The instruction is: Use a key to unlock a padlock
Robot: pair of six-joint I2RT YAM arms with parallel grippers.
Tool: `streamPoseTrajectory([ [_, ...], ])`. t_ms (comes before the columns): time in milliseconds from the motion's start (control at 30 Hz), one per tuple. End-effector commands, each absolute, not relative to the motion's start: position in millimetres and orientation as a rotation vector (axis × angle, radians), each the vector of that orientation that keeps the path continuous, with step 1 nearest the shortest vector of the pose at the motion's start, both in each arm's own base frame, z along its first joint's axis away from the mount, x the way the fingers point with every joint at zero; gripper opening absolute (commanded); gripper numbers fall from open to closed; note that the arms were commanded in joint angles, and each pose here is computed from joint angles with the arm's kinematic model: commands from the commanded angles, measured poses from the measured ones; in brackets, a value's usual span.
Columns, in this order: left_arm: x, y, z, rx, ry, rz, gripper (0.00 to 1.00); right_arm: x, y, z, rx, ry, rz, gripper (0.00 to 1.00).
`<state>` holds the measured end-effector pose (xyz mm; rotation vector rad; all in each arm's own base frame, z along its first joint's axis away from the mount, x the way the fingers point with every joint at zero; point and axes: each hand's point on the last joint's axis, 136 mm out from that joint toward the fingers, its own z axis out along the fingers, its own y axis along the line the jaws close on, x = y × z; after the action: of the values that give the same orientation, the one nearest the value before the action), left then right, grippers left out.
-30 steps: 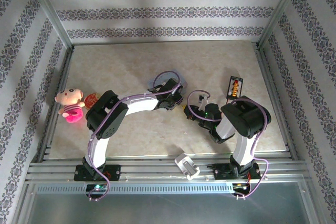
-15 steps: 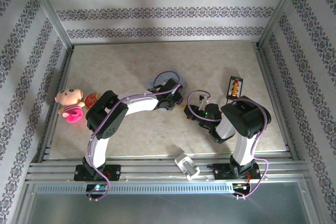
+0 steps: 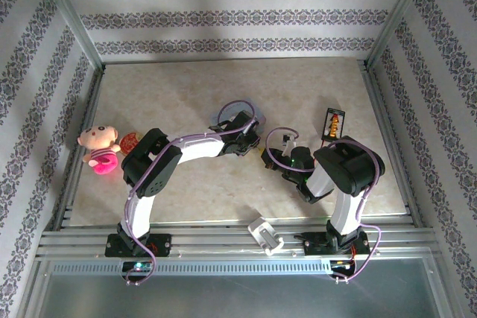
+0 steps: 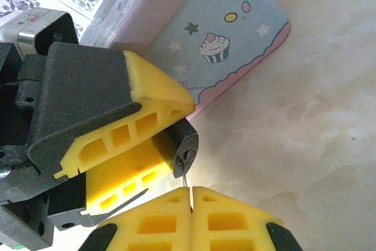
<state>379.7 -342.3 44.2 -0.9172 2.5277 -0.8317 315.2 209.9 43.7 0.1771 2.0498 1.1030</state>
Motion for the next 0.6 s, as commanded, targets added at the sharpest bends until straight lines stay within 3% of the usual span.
streamPoseTrajectory([
  [0,374.1,-344.1,42.1,-0.940,2.554,-0.878,0.07,323.5,213.6,65.7,0.124,1.961,1.110,0.00],
  [567,372.7,-342.9,43.0,-0.942,2.548,-0.884,0.07,319.5,215.3,70.3,0.104,1.950,1.107,0.00],
])
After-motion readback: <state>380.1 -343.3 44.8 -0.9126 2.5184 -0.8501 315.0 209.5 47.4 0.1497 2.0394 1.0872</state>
